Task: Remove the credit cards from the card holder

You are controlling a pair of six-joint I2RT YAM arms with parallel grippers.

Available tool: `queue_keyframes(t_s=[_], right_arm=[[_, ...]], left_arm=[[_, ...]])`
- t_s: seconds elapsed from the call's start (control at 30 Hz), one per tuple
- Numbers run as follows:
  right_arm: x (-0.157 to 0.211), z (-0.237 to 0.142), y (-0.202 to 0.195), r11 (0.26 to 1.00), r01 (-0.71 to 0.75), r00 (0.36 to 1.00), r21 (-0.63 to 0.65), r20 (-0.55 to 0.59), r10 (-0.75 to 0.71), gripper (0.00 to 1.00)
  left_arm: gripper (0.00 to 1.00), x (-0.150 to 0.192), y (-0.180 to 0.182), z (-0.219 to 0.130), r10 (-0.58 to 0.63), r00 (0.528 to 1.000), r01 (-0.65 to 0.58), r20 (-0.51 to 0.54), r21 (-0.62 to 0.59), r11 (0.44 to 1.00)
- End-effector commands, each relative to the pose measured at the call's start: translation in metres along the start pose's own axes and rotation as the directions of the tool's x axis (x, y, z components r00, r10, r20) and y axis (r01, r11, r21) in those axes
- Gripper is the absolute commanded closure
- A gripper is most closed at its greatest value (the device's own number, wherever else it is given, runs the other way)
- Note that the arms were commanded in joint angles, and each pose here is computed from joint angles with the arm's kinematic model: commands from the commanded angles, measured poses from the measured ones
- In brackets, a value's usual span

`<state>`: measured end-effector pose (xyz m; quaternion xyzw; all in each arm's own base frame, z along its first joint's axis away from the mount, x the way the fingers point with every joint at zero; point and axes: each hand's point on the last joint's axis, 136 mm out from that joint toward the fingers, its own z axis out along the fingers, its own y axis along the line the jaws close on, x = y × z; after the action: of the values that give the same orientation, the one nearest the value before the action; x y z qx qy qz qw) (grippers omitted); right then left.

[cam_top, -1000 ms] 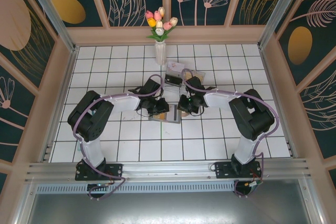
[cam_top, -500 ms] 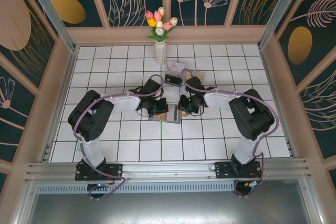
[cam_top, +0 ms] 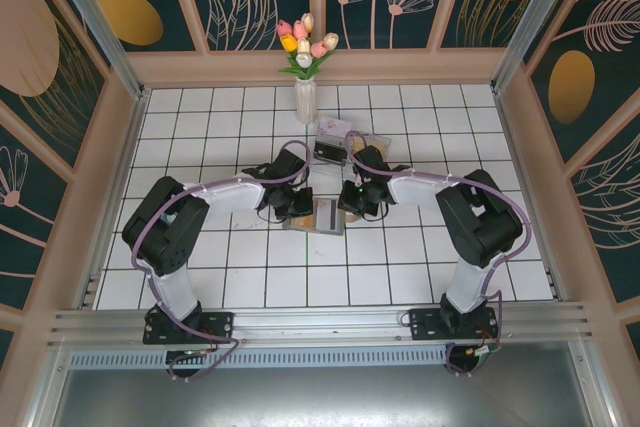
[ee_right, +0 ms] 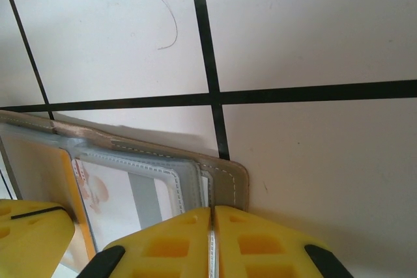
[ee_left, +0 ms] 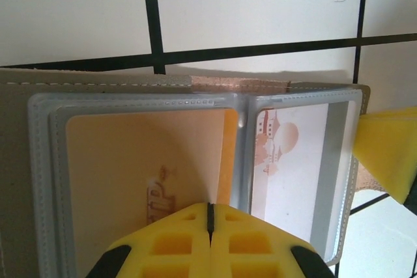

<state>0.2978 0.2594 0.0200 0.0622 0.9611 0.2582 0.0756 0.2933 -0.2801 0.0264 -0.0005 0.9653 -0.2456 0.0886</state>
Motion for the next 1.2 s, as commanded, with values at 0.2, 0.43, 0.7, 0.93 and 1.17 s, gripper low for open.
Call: queue_keyframes(t_s=[0.2,0.43,0.7,0.93,1.17], right_arm=[[-0.01,-0.04,0.033,0.995,0.051,0.996,-0.082,0.08,-0.045,0.79],[0.006,-0.037,0.038,0.996,0.007,0.999,-0.087,0.037,-0.004,0.78],[0.01,-0.013,0.028,0.998,-0.037,0.999,-0.044,-0.01,0.037,0.79],[0.013,-0.001,0.022,0.999,-0.041,0.998,-0.024,-0.043,0.04,0.81],[0.015,0.006,0.016,0.999,-0.038,0.997,-0.002,-0.061,0.037,0.83]], left_arm=[[0.86,-0.013,-0.032,-0.022,-0.081,0.995,0.069,0.065,0.169,0.983],[0.83,0.002,-0.024,-0.01,-0.214,0.977,0.204,0.021,0.227,0.952],[0.8,0.002,-0.025,-0.007,-0.228,0.974,0.22,0.008,0.231,0.948],[0.79,0.003,-0.02,0.0,-0.218,0.976,0.215,-0.009,0.198,0.956],[0.83,0.006,-0.014,0.007,-0.21,0.977,0.212,-0.031,0.167,0.963]])
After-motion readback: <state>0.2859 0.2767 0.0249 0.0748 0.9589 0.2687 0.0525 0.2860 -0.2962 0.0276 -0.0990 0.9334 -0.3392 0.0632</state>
